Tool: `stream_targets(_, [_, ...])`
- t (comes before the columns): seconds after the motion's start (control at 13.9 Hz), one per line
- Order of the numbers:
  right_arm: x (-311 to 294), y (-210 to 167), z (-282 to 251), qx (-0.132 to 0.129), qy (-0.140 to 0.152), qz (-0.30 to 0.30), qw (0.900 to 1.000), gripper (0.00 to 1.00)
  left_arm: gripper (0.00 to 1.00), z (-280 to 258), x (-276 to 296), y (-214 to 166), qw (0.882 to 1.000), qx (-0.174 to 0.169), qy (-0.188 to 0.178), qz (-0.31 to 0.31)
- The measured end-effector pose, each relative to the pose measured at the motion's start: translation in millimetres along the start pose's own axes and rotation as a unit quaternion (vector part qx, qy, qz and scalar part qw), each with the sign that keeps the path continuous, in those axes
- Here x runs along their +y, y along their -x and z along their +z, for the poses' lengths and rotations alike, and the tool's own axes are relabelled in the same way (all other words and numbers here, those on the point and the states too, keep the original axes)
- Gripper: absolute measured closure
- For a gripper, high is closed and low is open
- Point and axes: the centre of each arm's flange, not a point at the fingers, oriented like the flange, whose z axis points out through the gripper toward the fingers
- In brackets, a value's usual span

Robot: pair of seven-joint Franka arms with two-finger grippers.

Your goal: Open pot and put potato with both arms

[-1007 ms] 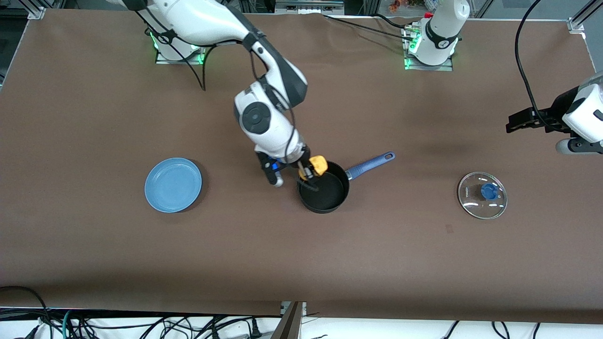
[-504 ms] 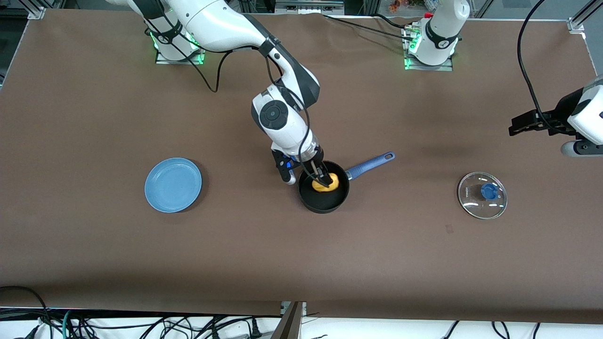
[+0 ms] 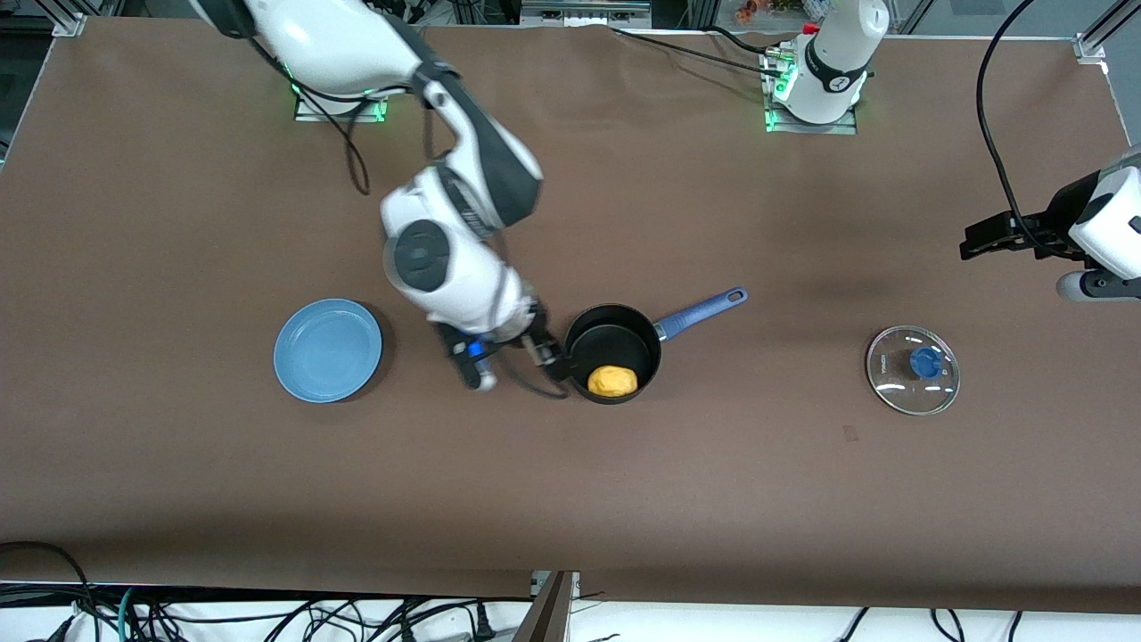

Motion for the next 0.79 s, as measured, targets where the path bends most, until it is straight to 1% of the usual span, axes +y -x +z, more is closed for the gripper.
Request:
stream_targets(0.14, [25, -41, -61, -0.015, 0.038, -0.080, 0.996, 0.00, 0.00, 0, 0, 0, 1.000, 0.000, 0.000, 0.000])
stream_targets(0.29, [61, -77, -122, -0.031, 0.077, -0.152, 0.985, 0.00, 0.00, 0, 1, 0, 1.000, 0.000, 0.000, 0.001])
stream_targets(0.36, [82, -94, -155, -0.037, 0.090, -0.186, 0.978, 0.00, 0.00, 0, 1, 0, 1.000, 0.000, 0.000, 0.001])
stream_targets(0.43, [105, -109, -186, -0.042, 0.098, -0.218, 0.970, 0.00, 0.00, -1, 1, 0, 1.000, 0.000, 0.000, 0.000])
stream_targets(0.58, [155, -134, -240, -0.050, 0.101, -0.273, 0.955, 0.00, 0.00, -1, 0, 0, 1.000, 0.000, 0.000, 0.000])
stream_targets(0.65, [183, -145, -261, -0.048, 0.103, -0.293, 0.949, 0.00, 0.00, -1, 0, 0, 1.000, 0.000, 0.000, 0.000])
stream_targets(0.79, [231, -151, -280, -0.035, 0.125, -0.322, 0.938, 0.00, 0.00, -1, 0, 0, 1.000, -0.001, 0.000, 0.000])
